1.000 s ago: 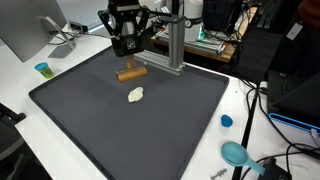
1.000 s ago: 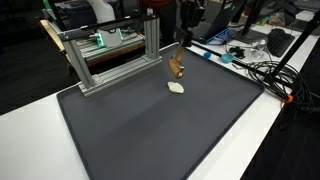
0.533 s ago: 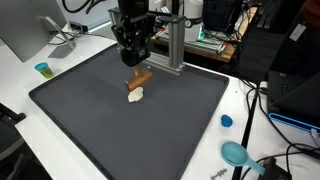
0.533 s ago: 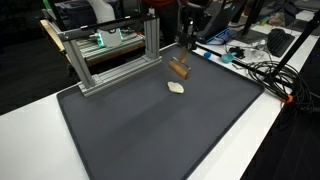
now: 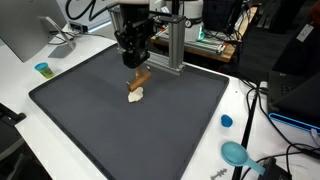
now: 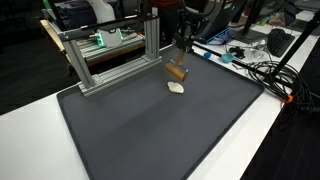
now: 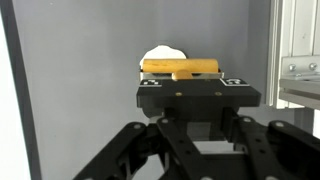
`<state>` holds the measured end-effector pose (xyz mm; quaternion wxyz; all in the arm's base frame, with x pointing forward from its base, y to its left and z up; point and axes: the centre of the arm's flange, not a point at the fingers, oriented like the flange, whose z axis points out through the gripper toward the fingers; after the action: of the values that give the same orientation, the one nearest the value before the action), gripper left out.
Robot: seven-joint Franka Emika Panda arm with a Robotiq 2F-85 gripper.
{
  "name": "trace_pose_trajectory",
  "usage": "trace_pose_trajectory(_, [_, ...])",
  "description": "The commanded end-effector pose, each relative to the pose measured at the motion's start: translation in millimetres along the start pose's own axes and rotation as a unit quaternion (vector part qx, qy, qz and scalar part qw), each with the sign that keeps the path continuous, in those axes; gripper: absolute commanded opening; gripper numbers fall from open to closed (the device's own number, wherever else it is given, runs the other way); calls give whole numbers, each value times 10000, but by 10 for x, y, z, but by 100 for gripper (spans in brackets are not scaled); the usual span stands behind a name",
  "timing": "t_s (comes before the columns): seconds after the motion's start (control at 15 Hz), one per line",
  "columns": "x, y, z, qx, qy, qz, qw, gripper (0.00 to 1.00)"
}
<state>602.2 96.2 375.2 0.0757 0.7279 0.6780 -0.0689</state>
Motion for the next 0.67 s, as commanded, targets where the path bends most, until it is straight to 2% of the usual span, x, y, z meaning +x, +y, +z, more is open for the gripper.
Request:
trace_pose_trajectory(0.0, [87, -22, 108, -90, -369, -182, 9991, 22])
trace_pose_trajectory(0.6, [540, 22, 333, -435, -844, -546, 9940, 22])
